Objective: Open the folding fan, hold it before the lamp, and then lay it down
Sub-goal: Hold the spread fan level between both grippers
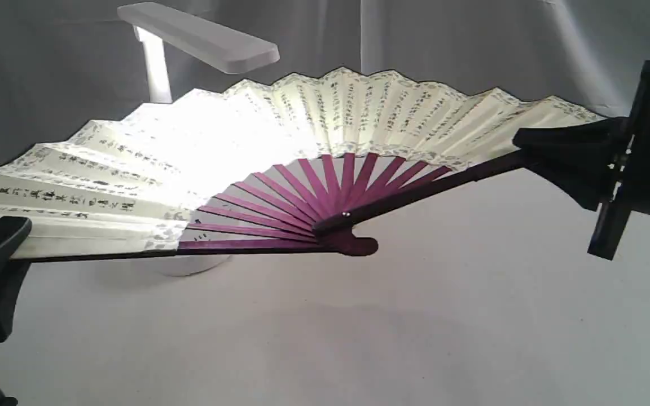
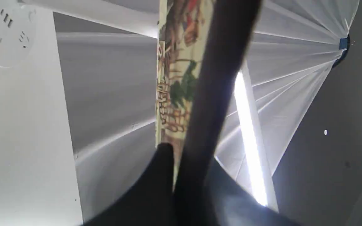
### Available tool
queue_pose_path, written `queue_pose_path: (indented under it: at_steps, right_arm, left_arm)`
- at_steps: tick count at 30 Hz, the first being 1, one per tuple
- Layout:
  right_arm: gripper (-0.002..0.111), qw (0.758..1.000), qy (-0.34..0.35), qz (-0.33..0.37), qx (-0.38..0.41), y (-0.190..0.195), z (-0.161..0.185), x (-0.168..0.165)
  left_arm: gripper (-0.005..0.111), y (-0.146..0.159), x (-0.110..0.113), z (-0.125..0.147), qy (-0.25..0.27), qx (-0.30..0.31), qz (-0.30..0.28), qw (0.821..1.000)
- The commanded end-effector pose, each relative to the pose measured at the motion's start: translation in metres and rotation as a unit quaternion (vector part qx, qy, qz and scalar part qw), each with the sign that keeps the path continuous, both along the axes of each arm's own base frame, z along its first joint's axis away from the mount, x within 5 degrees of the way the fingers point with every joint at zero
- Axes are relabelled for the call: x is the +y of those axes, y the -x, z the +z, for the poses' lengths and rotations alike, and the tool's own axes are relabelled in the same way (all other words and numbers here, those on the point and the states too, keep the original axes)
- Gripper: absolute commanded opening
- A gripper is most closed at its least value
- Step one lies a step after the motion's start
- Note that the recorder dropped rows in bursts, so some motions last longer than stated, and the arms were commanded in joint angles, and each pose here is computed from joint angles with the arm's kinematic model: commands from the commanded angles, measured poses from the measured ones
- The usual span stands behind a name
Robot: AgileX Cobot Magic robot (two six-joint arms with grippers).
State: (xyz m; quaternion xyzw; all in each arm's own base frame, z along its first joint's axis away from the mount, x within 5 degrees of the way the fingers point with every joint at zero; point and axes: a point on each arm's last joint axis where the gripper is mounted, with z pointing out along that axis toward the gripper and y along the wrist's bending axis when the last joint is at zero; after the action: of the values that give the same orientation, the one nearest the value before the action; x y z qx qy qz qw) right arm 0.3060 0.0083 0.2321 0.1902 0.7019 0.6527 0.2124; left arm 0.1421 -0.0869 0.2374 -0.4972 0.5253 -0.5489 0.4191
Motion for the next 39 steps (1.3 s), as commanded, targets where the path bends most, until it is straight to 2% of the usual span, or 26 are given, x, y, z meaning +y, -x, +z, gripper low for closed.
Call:
queue_pose_path:
  at_steps: [1,39]
  right_arm:
    - [0.000,0.998,0.052,-0.031,-0.021,-0.0032,0.0003,-0.0088]
    - [0.000,0.998,0.052,-0.031,-0.024,-0.0025,0.0023,-0.0086]
  left_arm:
    - [0.000,0.0006,0.0235,0.0188,0.057,-0.090,0.110,0.988]
    - [0.000,0.0003,0.0254,0.0172,0.064,-0.080,0.122,0.987]
